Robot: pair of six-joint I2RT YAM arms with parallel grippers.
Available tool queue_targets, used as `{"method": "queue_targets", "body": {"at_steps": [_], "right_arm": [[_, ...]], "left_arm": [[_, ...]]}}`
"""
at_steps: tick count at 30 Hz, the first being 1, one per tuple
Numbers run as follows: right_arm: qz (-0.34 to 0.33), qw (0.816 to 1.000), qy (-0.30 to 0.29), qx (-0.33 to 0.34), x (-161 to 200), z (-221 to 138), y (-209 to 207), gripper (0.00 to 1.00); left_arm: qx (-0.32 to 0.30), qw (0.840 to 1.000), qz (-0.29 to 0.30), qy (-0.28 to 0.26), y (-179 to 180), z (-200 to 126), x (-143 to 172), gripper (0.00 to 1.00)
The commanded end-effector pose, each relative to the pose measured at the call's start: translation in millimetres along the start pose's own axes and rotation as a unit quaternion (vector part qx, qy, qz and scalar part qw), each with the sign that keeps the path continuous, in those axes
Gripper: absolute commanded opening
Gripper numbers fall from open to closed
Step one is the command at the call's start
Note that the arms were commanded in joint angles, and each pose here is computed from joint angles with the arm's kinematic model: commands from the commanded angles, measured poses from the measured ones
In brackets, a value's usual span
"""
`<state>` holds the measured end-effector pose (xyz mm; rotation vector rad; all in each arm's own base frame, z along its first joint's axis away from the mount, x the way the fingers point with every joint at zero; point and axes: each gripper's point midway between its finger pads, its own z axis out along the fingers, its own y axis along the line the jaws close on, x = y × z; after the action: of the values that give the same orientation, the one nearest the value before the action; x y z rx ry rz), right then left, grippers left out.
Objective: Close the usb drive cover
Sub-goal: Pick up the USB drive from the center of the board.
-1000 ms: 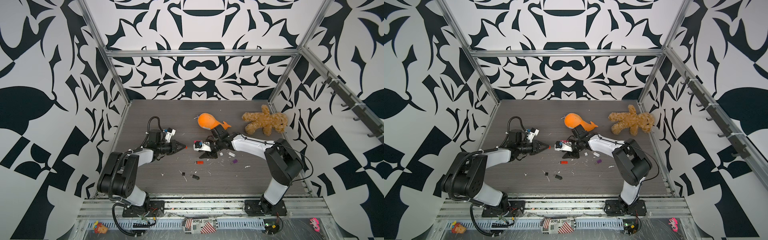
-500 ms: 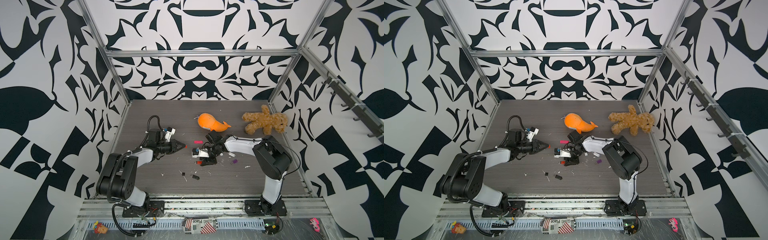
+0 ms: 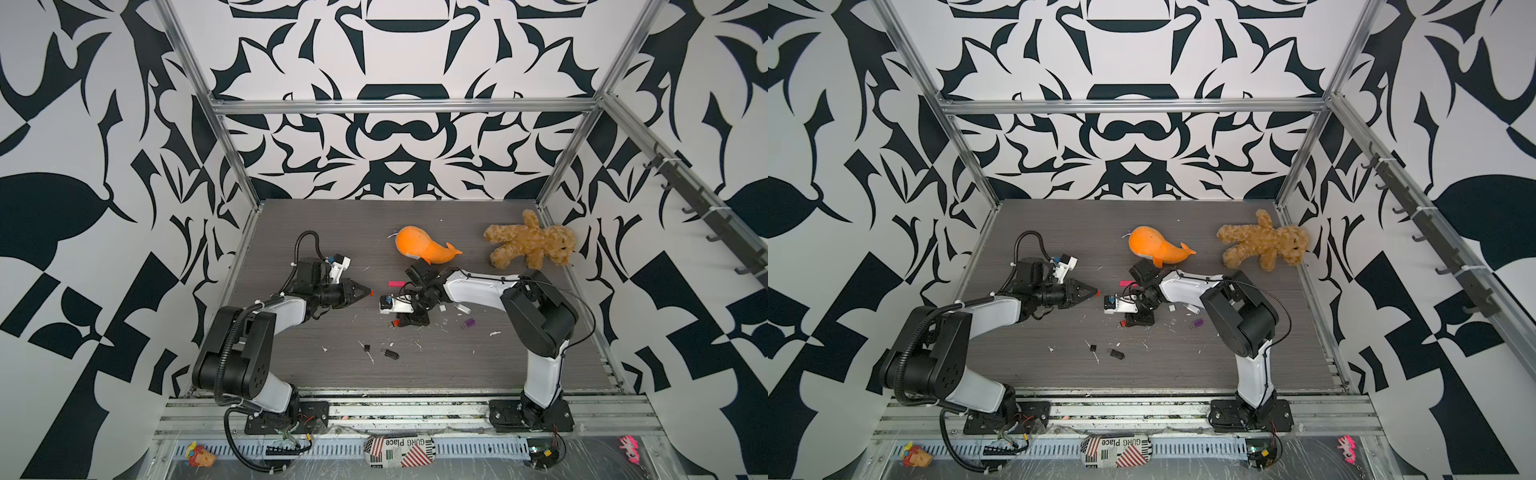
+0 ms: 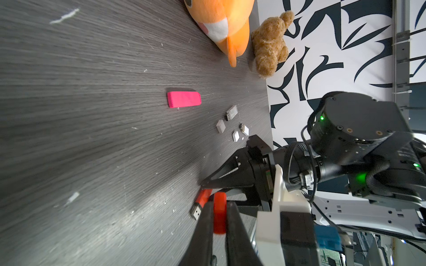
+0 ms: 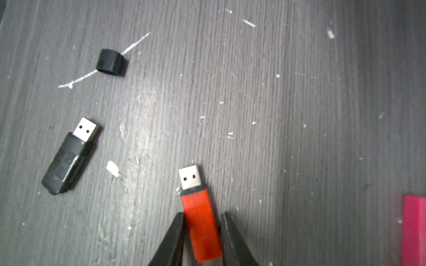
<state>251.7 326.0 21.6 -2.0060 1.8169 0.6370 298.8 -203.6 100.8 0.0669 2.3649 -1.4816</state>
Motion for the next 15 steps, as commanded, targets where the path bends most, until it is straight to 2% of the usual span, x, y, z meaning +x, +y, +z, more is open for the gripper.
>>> {"method": "queue_targets", "body": {"at_steps": [1,9,15], "right_arm": [[0.008,1.000,0.015,-0.018,0.7,-1.6,7.2,0.25],[-0.001,1.000,0.000,-0.001,-9.5,-12.4,4.0,0.14],[0.000,0.995,-0.071,0.068,-34.7,-36.9,-16.9,0.12]], "left_arm": [[0.001,1.000,0.010,-0.004,-4.8,-1.0,-6.2,0.13],[0.006,1.000,0.008,-0.004,-5.6,0.4,-7.2,0.13],[0.010,1.000,0.016,-0.001,-15.0,4.3,-4.7,0.13]]}}
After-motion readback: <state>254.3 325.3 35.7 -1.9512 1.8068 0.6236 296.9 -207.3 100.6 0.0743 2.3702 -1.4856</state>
